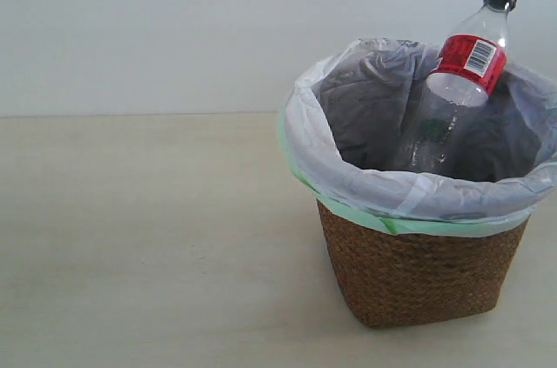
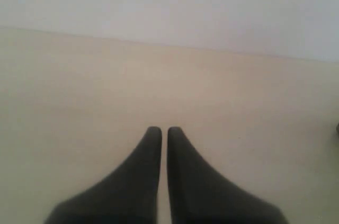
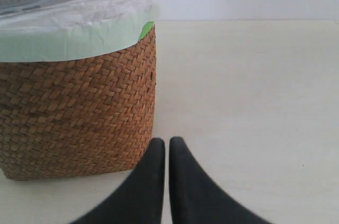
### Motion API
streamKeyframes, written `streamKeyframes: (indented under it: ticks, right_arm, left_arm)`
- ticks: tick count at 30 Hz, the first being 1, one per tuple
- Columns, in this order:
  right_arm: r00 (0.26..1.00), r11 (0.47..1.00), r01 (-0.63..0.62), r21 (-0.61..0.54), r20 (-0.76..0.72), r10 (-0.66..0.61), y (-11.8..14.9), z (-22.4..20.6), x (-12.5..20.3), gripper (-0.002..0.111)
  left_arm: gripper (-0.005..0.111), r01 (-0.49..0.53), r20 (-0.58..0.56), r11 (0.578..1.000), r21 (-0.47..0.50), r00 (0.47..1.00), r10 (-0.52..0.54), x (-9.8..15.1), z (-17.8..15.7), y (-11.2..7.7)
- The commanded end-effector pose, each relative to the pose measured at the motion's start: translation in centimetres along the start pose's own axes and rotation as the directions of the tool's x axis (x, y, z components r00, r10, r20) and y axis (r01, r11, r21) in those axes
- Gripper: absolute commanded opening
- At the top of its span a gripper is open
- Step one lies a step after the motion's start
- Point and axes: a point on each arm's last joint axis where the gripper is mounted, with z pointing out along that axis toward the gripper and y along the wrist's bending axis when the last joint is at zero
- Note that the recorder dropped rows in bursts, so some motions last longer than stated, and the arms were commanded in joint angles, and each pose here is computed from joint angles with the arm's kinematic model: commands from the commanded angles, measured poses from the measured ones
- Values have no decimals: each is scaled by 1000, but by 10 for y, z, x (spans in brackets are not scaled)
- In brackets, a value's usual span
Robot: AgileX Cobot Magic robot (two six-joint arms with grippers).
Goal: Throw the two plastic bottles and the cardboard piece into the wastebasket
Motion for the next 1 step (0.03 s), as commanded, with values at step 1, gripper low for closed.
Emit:
streamKeyframes:
  ticks: [1]
  right_arm:
    - [1000,1000,2,-1,13,-2,0,0,-1,0]
  left_arm:
    - [4,6,-3,1000,0,1000,-6,1,0,0]
